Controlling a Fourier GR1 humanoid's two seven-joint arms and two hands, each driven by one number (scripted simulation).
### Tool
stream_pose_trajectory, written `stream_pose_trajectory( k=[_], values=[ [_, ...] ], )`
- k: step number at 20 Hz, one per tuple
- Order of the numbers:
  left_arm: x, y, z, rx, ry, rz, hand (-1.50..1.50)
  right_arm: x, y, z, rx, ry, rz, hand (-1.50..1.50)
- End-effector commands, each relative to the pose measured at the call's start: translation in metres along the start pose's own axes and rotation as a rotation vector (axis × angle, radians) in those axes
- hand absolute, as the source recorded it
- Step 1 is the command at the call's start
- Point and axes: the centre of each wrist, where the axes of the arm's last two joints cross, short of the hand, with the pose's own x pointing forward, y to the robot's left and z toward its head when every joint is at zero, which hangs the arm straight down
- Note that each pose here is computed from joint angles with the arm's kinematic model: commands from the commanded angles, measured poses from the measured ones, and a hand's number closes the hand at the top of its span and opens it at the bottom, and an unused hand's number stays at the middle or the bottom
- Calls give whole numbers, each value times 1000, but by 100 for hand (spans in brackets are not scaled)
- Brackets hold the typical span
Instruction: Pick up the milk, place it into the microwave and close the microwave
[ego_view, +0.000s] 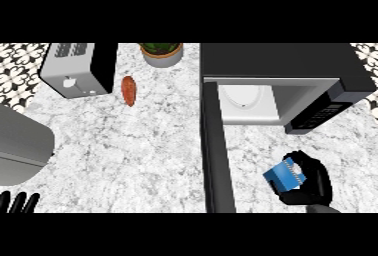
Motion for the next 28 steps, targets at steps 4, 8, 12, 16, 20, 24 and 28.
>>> stream_pose_trajectory(
  k=[4, 8, 12, 16, 20, 24, 28],
  values=[
    [9, 3, 21, 6, 6, -13, -150, 30, -4, 0, 157, -27, -25, 150],
    [5, 2, 11, 5, 13, 6, -150, 54, 12, 6, 182, -3, 7, 150],
    [-2, 10, 23, 8, 11, 11, -150, 86, 44, 21, 187, -7, -5, 150],
    [3, 7, 11, 5, -16, 11, -150, 101, 58, 26, 132, 15, -18, 150],
    [-4, 31, 32, 2, 17, 17, -150, 123, 87, 33, 80, 21, -16, 150],
    [3, 30, 31, 25, 18, 11, -150, 124, 115, 15, 91, -14, 10, 150],
    [11, 36, 28, 31, 18, 8, -150, 123, 132, -24, 101, -46, 40, 150]
  ],
)
